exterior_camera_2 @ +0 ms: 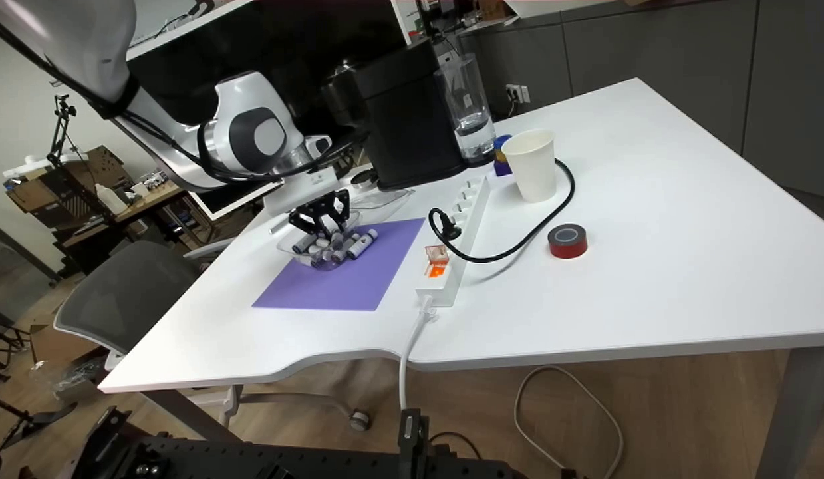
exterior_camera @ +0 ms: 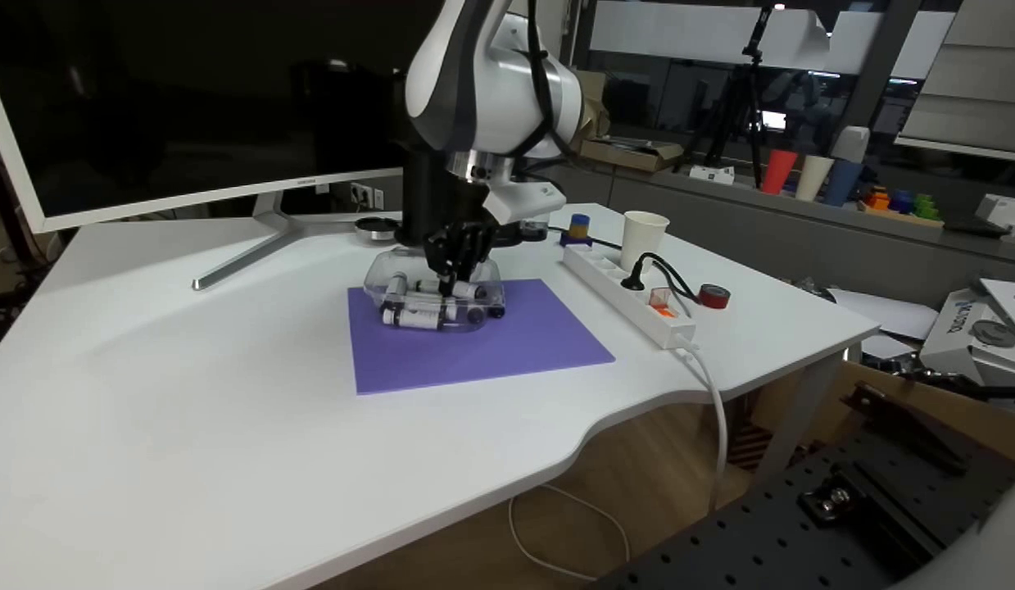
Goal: Take the right bottle from the table and put it in the clear bowl
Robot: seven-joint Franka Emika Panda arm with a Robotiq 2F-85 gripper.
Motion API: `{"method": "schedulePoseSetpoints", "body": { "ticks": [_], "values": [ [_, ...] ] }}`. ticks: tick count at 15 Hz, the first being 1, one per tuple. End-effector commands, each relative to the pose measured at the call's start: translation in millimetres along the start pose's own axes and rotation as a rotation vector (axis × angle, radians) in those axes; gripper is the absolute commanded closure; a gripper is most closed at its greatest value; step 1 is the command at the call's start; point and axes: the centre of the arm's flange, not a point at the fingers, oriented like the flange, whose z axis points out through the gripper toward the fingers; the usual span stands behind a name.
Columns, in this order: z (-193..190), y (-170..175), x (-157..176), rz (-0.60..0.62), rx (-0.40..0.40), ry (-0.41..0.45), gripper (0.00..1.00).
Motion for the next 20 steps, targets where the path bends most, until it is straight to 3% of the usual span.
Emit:
{"method": "schedulePoseSetpoints", "body": {
  "ticks": [1,6,12,13,15,17,18,20],
  "values": [
    [7,9,3,0.040,-0.012,0.021,0.34],
    [9,13,2,0.037,-0.013,0.025,0.02],
    [15,7,2,0.039,-0.002,0.031,0.00],
    [-61,-9,2,0.038,0.014,0.063,0.00],
    [-80,-8,4,0.071,0.040,0.055,0.00],
    [-119,-9,1,0.137,0.075,-0.067,0.00],
    [-65,-8,11,0.073,0.054,0.001,0.00],
    [-95,-10,3,0.095,0.067,-0.041,0.00]
  ]
}}
